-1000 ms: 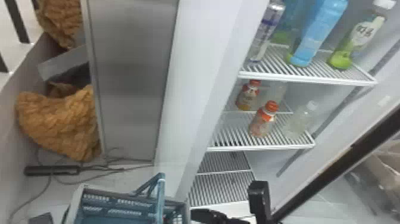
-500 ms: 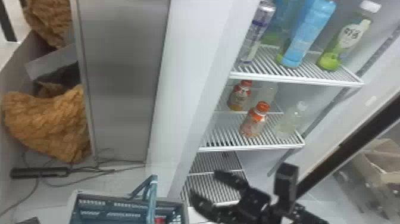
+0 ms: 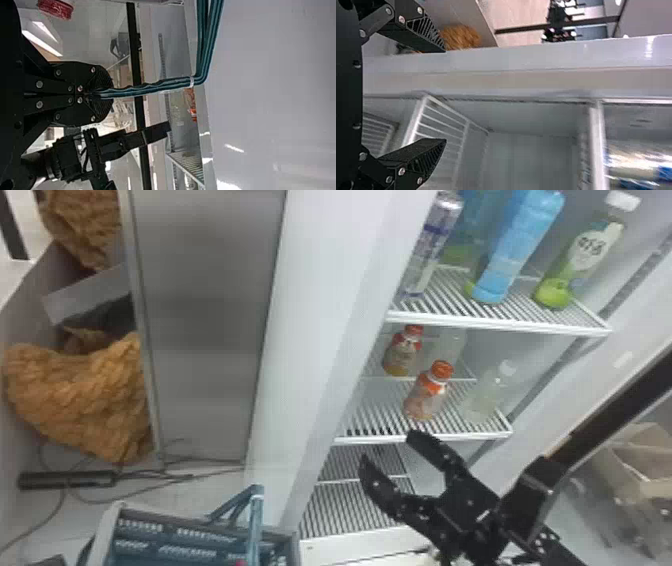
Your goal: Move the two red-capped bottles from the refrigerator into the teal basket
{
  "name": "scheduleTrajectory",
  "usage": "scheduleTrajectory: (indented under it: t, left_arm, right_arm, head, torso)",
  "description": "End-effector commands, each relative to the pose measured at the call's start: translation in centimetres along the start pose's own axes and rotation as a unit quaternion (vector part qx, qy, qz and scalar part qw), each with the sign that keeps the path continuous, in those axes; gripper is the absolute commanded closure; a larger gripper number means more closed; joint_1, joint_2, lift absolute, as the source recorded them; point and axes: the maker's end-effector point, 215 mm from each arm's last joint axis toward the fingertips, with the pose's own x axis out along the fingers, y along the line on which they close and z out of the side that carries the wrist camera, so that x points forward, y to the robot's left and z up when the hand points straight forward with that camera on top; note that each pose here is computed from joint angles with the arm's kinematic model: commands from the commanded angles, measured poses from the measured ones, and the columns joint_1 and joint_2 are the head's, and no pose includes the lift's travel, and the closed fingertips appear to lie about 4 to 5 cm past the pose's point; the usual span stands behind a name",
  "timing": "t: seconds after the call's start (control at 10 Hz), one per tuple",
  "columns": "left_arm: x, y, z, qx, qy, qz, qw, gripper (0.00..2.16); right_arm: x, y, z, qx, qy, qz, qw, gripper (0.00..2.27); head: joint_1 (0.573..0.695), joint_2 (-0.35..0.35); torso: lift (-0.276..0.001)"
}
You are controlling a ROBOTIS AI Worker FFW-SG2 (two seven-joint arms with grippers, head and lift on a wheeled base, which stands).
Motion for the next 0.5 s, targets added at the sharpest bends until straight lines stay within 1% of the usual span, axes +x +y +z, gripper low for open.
scheduleTrajectory:
  t: [0.0,0.2,0.4]
  left_arm:
    - [0.1,-0.1,0.0,0.000,0.000,-0.002,1.0000,1.16]
    - [0.1,-0.1,-0.2,-0.002,0.001,-0.002,1.0000,1.16]
    - [0.4,-0.2,-0.6,-0.003,0.005,-0.004,1.0000,1.16]
  right_arm:
    - [-0.2,-0.8,0.7,-0.004,-0.022,-0.017,1.000,0.24]
    - [-0.5,-3.1,1.0,-0.005,-0.061,-0.065,0.996,0.24]
    - [-0.6,-5.5,0.0,0.000,-0.096,-0.106,0.990,0.24]
  head:
    - [0.695,-0.350]
    - [0.695,-0.350]
    - [0.695,-0.350]
  torso:
    - [-0.224]
    - [-0.224]
    - [-0.224]
